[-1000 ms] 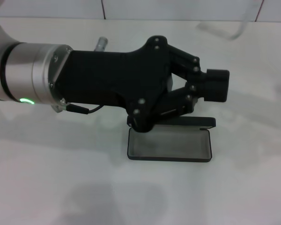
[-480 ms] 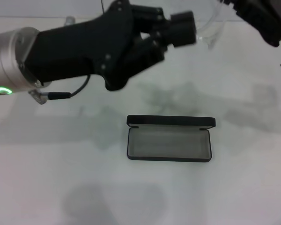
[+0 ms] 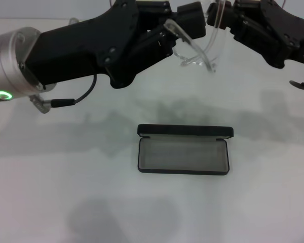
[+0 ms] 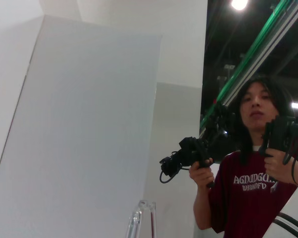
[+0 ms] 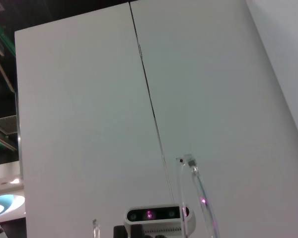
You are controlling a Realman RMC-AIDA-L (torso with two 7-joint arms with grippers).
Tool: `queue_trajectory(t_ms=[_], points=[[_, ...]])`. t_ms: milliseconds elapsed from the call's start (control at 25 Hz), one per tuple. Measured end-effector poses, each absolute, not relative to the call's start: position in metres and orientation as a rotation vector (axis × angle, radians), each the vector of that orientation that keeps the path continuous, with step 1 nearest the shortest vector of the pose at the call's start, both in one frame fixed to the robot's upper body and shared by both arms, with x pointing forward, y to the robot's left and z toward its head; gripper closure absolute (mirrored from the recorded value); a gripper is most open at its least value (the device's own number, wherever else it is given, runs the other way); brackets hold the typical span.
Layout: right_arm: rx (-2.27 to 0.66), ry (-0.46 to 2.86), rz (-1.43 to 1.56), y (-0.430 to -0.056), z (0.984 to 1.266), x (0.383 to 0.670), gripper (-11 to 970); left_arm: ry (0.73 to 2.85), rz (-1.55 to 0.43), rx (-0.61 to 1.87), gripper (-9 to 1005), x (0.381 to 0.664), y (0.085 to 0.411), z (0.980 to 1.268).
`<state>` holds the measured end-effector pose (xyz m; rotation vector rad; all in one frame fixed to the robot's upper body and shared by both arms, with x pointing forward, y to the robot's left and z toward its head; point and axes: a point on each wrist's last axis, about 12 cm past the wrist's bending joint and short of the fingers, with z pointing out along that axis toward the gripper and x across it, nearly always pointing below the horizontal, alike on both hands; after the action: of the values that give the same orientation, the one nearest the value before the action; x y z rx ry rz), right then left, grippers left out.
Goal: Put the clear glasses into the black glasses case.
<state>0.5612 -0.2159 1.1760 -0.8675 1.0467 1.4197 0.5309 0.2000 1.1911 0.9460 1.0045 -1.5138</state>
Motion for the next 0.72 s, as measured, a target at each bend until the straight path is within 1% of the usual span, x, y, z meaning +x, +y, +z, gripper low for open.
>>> queue_trajectory(t_ms=[360,520,720], points=[[-0.784,0.942,1.433,-0.232,1.179,0.55,900,1.033,-1.548,0.934,909,0.527,0.202,1.186],[-0.723,0.884,1.42,-0.242,1.18,0.545,900,1.024,-1.584,0.992,909,0.524,0.195,1.186],[-0.684,0.896,1.385,-0.248,1.178,0.545,900,0.999,-1.619,1.076,909,0.52,0.185,1.189]])
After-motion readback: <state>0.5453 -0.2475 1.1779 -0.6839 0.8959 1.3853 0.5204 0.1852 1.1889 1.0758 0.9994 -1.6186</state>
